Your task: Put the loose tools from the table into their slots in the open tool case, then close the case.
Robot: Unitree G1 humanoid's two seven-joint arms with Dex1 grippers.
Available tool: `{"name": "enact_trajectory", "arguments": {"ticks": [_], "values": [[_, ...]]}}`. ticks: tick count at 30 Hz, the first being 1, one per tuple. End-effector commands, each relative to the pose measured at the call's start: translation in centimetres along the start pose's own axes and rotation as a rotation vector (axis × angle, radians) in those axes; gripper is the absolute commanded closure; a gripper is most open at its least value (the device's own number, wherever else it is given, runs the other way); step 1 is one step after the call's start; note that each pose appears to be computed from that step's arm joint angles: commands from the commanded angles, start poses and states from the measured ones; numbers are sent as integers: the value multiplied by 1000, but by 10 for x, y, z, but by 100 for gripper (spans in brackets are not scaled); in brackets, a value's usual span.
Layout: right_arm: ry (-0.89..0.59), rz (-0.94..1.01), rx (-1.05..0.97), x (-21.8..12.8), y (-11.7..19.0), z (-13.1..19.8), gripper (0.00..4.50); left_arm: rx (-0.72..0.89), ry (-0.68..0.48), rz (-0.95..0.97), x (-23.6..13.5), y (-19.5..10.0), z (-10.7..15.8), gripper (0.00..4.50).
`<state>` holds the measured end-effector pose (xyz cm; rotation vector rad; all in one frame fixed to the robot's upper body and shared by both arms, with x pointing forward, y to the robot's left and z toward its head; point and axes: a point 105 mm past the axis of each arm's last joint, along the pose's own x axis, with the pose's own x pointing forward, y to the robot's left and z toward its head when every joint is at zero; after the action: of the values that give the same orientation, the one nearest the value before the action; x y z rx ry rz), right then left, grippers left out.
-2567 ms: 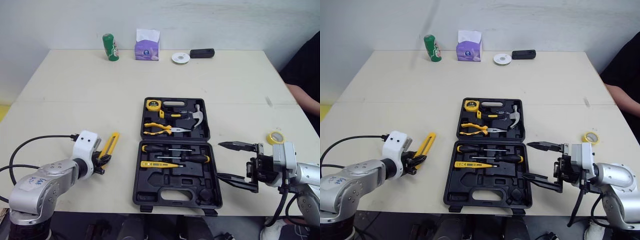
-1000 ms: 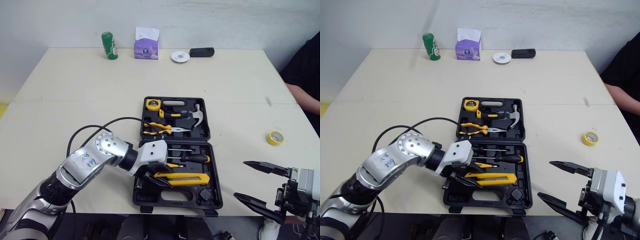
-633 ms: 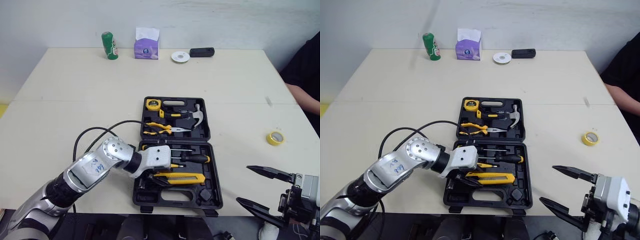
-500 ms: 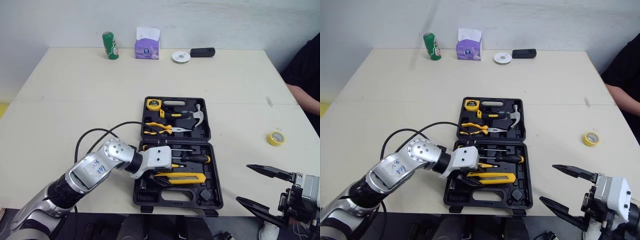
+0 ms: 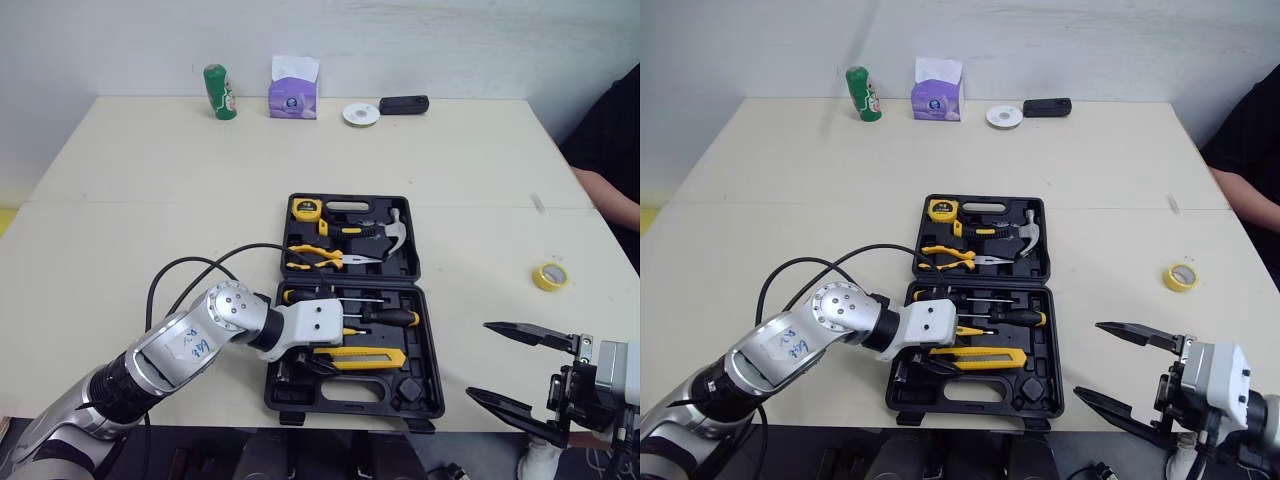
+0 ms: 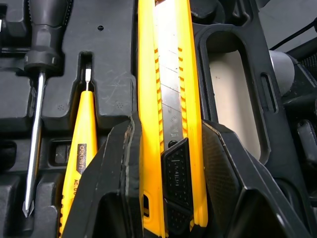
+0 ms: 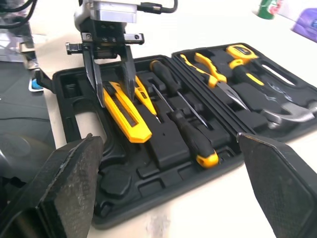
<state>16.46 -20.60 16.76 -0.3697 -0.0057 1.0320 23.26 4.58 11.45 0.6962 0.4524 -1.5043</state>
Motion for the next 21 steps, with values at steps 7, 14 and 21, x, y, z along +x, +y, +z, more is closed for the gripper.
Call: {"name": "enact_trajectory", "arguments": {"ticks": [7, 14, 21], "values": [[-1, 11, 2, 5, -4, 0, 0, 61, -95, -20, -2, -1, 13, 24], [4, 4, -7, 4, -10, -1, 0, 125, -207, -49, -11, 1, 27, 24], [8, -7, 1, 5, -9, -2, 0, 164, -373, -15, -15, 9, 34, 24]]}}
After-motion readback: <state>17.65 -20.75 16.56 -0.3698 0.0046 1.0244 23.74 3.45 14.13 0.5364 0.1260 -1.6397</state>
